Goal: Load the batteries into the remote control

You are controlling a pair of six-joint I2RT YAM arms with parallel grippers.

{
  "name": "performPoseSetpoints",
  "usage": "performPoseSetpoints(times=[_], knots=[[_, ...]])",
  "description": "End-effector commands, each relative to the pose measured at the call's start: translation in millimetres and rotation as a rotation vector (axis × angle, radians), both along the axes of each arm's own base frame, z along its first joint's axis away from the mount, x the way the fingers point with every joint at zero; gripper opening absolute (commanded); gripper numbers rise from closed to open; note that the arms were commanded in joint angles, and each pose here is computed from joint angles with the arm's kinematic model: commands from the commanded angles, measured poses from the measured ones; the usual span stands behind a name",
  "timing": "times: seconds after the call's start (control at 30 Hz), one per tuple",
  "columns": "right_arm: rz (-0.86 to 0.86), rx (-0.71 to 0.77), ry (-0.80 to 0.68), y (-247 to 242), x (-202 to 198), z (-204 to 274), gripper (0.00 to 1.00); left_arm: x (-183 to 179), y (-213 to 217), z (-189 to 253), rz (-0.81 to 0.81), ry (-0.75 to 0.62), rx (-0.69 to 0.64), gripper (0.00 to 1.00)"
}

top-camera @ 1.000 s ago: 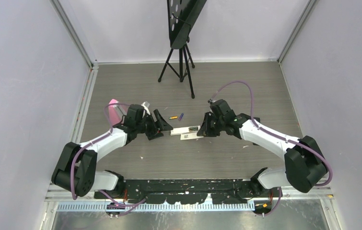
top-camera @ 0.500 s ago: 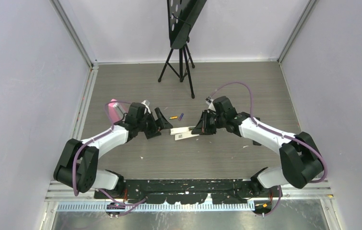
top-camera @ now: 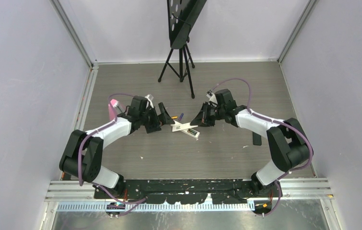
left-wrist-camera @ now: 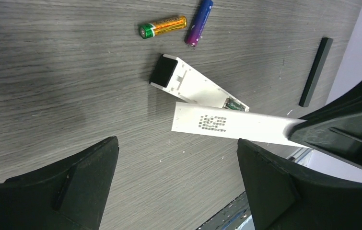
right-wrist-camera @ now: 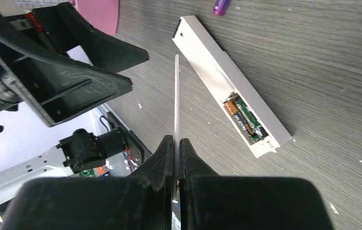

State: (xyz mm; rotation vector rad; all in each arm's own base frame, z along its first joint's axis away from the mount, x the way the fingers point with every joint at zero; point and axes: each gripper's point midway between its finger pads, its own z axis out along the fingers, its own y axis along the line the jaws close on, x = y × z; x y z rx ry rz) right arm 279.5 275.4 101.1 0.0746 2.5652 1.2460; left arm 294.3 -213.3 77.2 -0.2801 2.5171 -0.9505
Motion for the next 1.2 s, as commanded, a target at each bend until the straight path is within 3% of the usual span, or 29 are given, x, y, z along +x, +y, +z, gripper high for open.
performPoseSetpoints(times=[0.0,0.23,0.37,0.5,0.77,1.17], knots=[[0.027,0.11,-0.072,12,7,38,0.0,8,-1,8,-0.036,-0.024,-0.002,0.95],[-0.155,0.102,-0.094,2,26,30,0.0,20,-4,10,-0.058,-0.036,0.001,0.93],[-0.258,0.215,-0.113,6,37,33,0.0,29,-7,11,-0.075,-0.039,0.008,0.93],[-0.316,0.225,-0.086,4,38,23,0.0,35,-9,9,-0.092,-0.038,0.011,0.91],[-0.384,0.15,0.04,-5,24,-10,0.0,44,-15,-1,-0.144,-0.033,0.02,0.75],[-0.374,0.194,0.139,2,6,-13,0.0,42,-32,-11,-0.185,0.025,-0.076,0.59]])
